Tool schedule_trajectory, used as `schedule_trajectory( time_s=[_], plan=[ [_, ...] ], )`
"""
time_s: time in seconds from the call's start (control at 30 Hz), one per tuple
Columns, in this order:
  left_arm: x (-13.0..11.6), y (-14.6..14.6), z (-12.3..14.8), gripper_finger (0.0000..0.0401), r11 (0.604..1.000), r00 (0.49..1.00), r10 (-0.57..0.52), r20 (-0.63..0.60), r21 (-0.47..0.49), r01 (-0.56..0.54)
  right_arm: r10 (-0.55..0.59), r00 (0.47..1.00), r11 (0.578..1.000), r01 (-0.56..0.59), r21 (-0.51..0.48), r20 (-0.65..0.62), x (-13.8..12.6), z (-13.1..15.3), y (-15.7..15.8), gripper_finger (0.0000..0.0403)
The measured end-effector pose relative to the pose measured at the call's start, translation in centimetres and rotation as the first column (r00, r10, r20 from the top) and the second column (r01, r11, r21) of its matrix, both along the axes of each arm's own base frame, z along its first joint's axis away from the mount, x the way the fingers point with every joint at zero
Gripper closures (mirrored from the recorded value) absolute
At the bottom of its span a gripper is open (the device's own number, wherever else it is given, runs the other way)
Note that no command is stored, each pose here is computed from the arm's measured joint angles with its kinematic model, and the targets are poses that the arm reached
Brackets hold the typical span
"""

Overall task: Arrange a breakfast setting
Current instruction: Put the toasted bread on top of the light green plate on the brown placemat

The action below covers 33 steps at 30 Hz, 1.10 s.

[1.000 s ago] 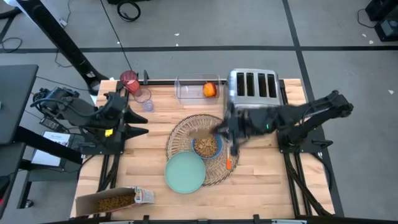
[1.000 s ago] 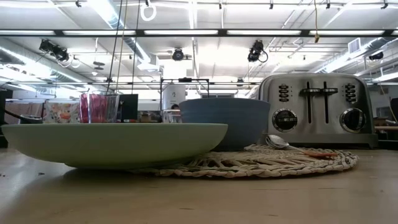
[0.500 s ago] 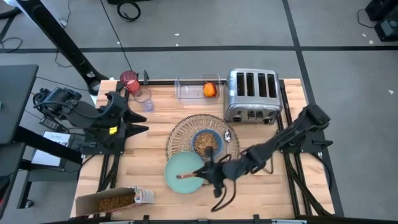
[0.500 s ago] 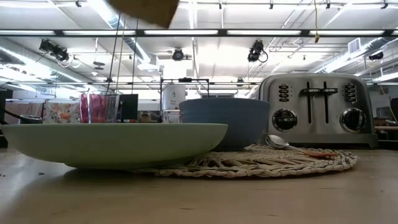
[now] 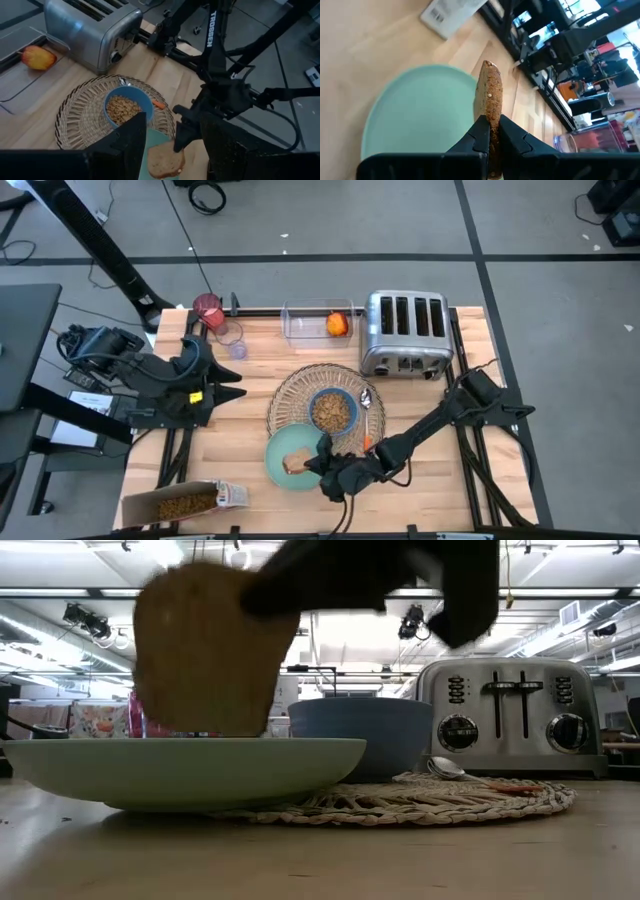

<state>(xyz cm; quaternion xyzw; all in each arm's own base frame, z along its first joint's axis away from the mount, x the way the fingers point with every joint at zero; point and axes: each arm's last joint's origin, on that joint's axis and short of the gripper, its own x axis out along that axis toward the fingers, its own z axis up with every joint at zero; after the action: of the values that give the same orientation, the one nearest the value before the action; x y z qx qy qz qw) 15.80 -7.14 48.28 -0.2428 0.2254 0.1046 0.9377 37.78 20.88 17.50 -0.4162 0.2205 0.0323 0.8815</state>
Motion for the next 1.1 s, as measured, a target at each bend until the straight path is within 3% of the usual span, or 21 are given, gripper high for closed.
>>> schedule_trajectory(
  time_s=[0.37,0.67,0.83,1.1],
  plan=[
    [0.6,-0.3,-0.3,0.0209,1.000,1.000,0.000,-0.017,0.008,0.001,0.010,0.997,1.000,-0.011,-0.006,-0.073,1.2,-1.8,-1.9,0.0365],
    [0.5,-0.2,-0.3,0.0209,1.000,1.000,0.013,-0.017,0.019,-0.013,0.017,0.996,0.999,-0.013,0.047,-0.086,1.4,-1.9,-2.3,0.0281],
    [0.5,-0.2,-0.3,0.0209,1.000,1.000,0.018,-0.015,0.022,-0.018,0.005,0.999,0.996,0.000,0.094,-0.053,1.3,-0.1,-2.2,0.0247],
    [0.6,-0.2,-0.2,0.0209,0.999,0.999,0.045,-0.003,0.027,-0.045,0.033,0.997,0.970,-0.014,0.242,-0.074,-0.1,3.3,-2.5,0.0243]
  ],
)
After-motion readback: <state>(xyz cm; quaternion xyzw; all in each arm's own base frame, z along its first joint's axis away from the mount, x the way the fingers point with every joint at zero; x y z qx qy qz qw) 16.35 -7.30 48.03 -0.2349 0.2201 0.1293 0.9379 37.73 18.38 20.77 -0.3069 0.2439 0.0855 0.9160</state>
